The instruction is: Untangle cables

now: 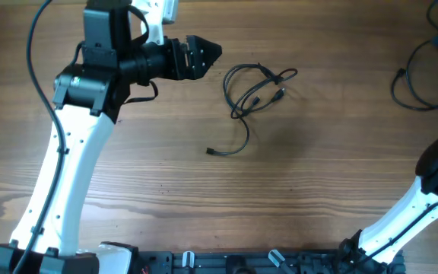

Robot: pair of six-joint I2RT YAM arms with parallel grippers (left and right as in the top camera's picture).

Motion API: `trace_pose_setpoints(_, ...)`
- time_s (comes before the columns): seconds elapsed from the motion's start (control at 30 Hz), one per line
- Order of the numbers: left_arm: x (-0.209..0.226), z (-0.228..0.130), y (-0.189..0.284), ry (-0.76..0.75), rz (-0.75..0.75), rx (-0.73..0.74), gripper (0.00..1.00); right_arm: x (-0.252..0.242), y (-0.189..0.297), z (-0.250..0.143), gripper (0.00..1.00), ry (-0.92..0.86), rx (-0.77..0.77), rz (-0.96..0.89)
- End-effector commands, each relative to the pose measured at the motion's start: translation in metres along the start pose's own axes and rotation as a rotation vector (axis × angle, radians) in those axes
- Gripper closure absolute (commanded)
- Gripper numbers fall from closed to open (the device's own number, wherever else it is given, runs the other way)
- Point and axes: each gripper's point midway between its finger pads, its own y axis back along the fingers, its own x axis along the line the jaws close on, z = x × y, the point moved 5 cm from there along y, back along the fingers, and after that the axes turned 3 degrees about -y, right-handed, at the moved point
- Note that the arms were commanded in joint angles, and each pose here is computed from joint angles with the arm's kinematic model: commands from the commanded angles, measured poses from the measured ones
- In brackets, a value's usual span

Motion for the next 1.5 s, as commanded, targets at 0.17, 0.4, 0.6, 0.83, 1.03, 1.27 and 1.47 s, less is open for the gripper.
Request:
trace_pose_setpoints(0.17,0.005,-0.021,-0.053,-0.036,0.134,0.096,0.00,0.101,0.131,0.012,0.00,0.027,0.064,0.630)
trace_pose_setpoints(0.4,0.003,-0.064,-0.114,-0.259,0.070,0.285,0.23,0.116,0.131,-0.027,0.04,0.105,0.205,0.613)
trace_pose_setpoints(0.6,0.024,-0.102,-0.166,-0.313,0.073,0.409,0.25,0.104,0.119,-0.047,0.09,0.134,0.249,0.410)
trace_pose_setpoints(0.83,0.054,-0.109,-0.211,-0.362,0.162,0.367,0.34,0.103,0.118,-0.056,0.19,0.167,0.278,0.368)
trace_pose_setpoints(1.03,0.065,-0.121,-0.223,-0.350,0.170,0.394,0.73,0.103,0.121,-0.065,0.40,0.171,0.330,0.392)
trace_pose_setpoints(1.27,0.066,-0.106,-0.215,-0.270,0.192,0.349,0.96,0.144,0.154,-0.085,0.39,0.367,0.391,0.837)
trace_pose_setpoints(1.47,0.039,-0.043,-0.169,0.009,0.064,0.192,0.96,0.167,0.165,-0.106,0.37,0.408,0.447,0.900)
